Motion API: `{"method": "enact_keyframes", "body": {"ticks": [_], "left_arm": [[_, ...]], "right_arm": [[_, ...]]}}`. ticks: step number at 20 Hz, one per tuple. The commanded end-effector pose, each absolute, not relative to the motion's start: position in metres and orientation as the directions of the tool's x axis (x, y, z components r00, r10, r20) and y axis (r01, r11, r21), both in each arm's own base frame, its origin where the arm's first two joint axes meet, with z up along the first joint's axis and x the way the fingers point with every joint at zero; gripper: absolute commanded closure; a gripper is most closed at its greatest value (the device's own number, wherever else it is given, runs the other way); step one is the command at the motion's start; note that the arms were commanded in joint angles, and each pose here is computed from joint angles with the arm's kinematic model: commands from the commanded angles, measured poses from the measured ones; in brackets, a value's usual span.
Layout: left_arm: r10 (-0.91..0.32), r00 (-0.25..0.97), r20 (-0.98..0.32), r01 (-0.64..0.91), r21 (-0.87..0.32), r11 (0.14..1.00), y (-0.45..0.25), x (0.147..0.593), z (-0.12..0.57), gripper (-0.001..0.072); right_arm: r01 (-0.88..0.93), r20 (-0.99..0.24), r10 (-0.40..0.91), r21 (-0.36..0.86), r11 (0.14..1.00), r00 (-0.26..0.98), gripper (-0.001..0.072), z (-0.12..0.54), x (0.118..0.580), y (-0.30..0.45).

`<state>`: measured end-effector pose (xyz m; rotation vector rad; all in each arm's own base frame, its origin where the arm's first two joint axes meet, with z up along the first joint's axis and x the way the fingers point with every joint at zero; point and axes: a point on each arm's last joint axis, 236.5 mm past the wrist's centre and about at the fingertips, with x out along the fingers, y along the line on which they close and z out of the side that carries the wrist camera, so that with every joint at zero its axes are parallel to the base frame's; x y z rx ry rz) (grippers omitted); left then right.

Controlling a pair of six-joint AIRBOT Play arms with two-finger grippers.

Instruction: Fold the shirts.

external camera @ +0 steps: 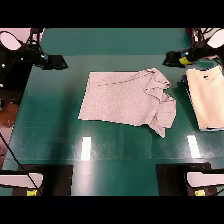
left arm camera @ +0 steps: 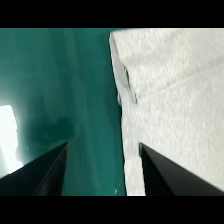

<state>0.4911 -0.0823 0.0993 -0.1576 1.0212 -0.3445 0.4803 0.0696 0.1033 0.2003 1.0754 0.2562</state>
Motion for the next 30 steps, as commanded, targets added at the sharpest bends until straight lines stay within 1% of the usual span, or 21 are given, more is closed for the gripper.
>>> {"method": "enact_keyframes", "body": {"ticks": [1, 2, 3, 4, 7, 11, 15, 17, 19, 22, 25, 26, 27, 30], "left_arm": [[-0.389, 0.299, -0.871, 0.189, -0.346, 0.919, -0.068, 0.450, 0.078, 0.0181], [-0.426, 0.251, -0.869, 0.179, -0.391, 0.903, -0.072, 0.439, 0.065, 0.0246], [-0.470, 0.207, -0.858, 0.165, -0.442, 0.882, -0.080, 0.428, 0.051, 0.0363], [-0.515, 0.154, -0.843, 0.156, -0.494, 0.855, -0.091, 0.412, 0.034, 0.0404], [-0.581, 0.008, -0.814, 0.100, -0.577, 0.811, -0.107, 0.366, -0.016, 0.0402], [-0.600, -0.085, -0.795, 0.041, -0.604, 0.796, -0.114, 0.325, -0.059, 0.0400], [-0.611, -0.080, -0.788, -0.012, -0.612, 0.791, -0.118, 0.315, -0.078, 0.0400], [-0.622, -0.071, -0.780, -0.006, -0.623, 0.782, -0.125, 0.314, -0.083, 0.0400], [-0.610, -0.063, -0.790, 0.009, -0.612, 0.791, -0.134, 0.313, -0.090, 0.0400], [-0.596, -0.017, -0.803, 0.042, -0.596, 0.802, -0.152, 0.324, -0.094, 0.0401], [-0.629, 0.042, -0.776, 0.026, -0.628, 0.778, -0.168, 0.338, -0.087, 0.0405], [-0.637, 0.048, -0.769, 0.018, -0.637, 0.770, -0.169, 0.339, -0.085, 0.0489], [-0.640, 0.049, -0.767, 0.018, -0.640, 0.768, -0.170, 0.339, -0.084, 0.0675], [-0.642, 0.040, -0.766, 0.041, -0.641, 0.767, -0.170, 0.339, -0.077, 0.0686]], "right_arm": [[-0.216, -0.862, 0.453, 0.409, 0.887, 0.227, 0.0403, 0.103, 0.406, 0.084], [-0.204, -0.852, 0.483, 0.446, 0.872, 0.200, 0.0404, 0.102, 0.391, 0.087], [-0.186, -0.845, 0.502, 0.472, 0.862, 0.185, 0.0405, 0.098, 0.377, 0.088], [-0.169, -0.839, 0.515, 0.490, 0.855, 0.176, 0.0405, 0.095, 0.364, 0.090], [-0.145, -0.842, 0.513, 0.494, 0.858, 0.168, 0.0406, 0.084, 0.335, 0.091], [-0.139, -0.834, 0.506, 0.486, 0.863, 0.220, 0.0406, 0.082, 0.318, 0.093], [-0.148, -0.827, 0.501, 0.478, 0.866, 0.255, 0.0406, 0.088, 0.310, 0.093], [-0.150, -0.826, 0.500, 0.477, 0.866, 0.259, 0.0406, 0.089, 0.307, 0.094], [-0.152, -0.826, 0.501, 0.477, 0.865, 0.259, 0.0406, 0.090, 0.306, 0.094], [-0.152, -0.826, 0.501, 0.477, 0.866, 0.258, 0.0405, 0.089, 0.306, 0.094], [-0.151, -0.831, 0.500, 0.477, 0.866, 0.245, 0.0406, 0.088, 0.303, 0.094], [-0.148, -0.836, 0.494, 0.471, 0.869, 0.238, 0.0405, 0.087, 0.301, 0.091], [-0.139, -0.840, 0.489, 0.469, 0.872, 0.234, 0.0406, 0.086, 0.300, 0.088], [-0.067, -0.872, 0.430, 0.426, 0.902, 0.234, 0.0405, 0.075, 0.298, 0.058]]}}
